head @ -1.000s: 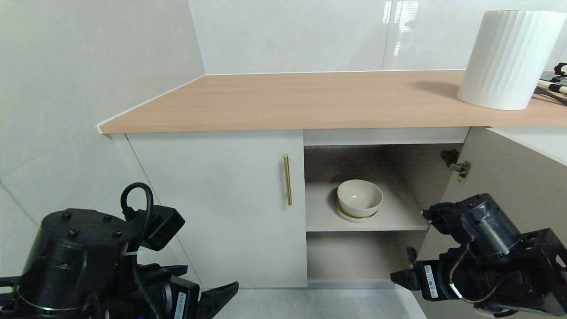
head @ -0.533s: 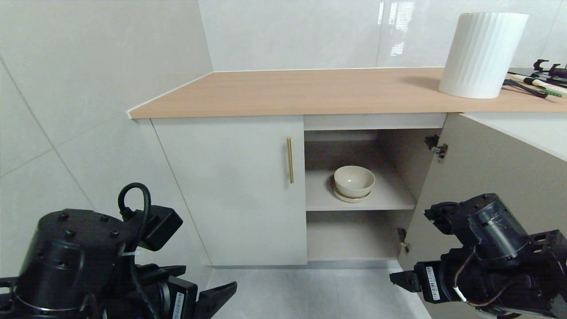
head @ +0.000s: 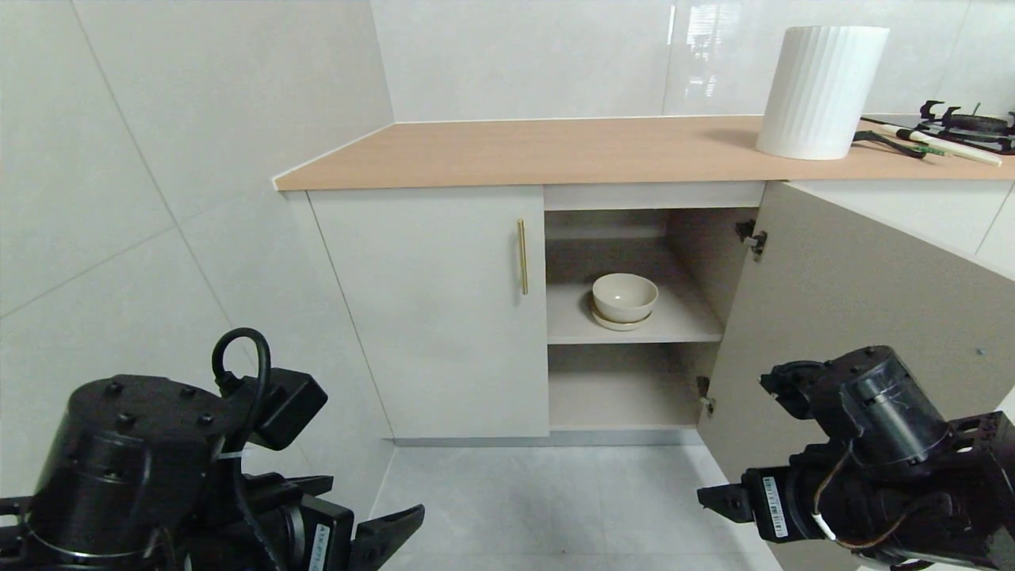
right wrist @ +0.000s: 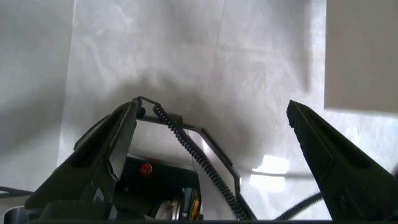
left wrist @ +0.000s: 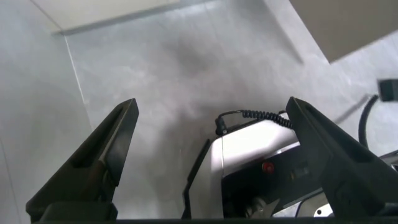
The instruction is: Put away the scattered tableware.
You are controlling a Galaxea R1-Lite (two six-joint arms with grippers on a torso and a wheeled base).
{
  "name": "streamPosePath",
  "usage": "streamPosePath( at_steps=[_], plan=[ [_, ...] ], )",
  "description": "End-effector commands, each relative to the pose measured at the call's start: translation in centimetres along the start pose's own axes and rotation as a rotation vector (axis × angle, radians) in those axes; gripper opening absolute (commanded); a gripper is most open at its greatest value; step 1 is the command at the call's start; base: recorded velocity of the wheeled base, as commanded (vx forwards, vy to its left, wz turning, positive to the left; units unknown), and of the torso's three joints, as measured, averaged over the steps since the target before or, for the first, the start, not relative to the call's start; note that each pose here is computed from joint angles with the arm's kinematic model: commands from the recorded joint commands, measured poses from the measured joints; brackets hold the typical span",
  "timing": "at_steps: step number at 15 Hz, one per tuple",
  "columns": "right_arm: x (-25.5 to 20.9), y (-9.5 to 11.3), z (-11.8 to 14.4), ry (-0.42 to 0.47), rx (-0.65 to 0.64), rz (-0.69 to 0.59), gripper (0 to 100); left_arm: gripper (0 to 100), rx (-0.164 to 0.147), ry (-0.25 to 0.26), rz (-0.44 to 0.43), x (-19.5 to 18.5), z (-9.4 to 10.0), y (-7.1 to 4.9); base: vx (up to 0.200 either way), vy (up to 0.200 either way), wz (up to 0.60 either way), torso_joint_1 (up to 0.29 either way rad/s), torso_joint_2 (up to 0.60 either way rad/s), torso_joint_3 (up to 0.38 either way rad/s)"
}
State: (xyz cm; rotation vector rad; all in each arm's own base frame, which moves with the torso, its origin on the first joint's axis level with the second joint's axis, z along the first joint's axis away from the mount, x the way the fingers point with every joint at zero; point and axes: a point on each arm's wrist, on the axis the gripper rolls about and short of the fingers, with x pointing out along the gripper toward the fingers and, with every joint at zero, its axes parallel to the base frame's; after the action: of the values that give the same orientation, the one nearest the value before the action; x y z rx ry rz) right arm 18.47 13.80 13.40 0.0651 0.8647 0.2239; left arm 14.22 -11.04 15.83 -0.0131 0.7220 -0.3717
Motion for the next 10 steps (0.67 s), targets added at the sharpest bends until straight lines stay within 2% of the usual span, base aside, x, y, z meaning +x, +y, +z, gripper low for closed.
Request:
streamPosePath(
  at_steps=[1,5,7,10],
  plan=[
    [0.0,0.0,0.0,-0.001,0.001,-0.002,100,100,0.000,0.003,0.002,0.1,0.0,0.0,0.000,0.000,0.00,0.000,0.00,0.000],
    [-1.5,-0.5,0.1,-0.049,-0.019,-0.036,100,100,0.007,0.012,0.005,0.1,-0.3,0.1,0.000,0.000,0.00,0.000,0.00,0.000],
    [-2.7,-0.8,0.1,-0.014,-0.055,-0.085,100,100,0.008,0.015,0.006,0.2,-0.3,0.1,0.000,0.000,0.00,0.000,0.00,0.000],
    [-4.1,-1.1,0.3,0.076,-0.075,-0.135,100,100,0.011,0.023,0.009,0.4,-0.4,0.1,0.000,-0.200,0.00,0.002,0.00,0.001]
  ],
)
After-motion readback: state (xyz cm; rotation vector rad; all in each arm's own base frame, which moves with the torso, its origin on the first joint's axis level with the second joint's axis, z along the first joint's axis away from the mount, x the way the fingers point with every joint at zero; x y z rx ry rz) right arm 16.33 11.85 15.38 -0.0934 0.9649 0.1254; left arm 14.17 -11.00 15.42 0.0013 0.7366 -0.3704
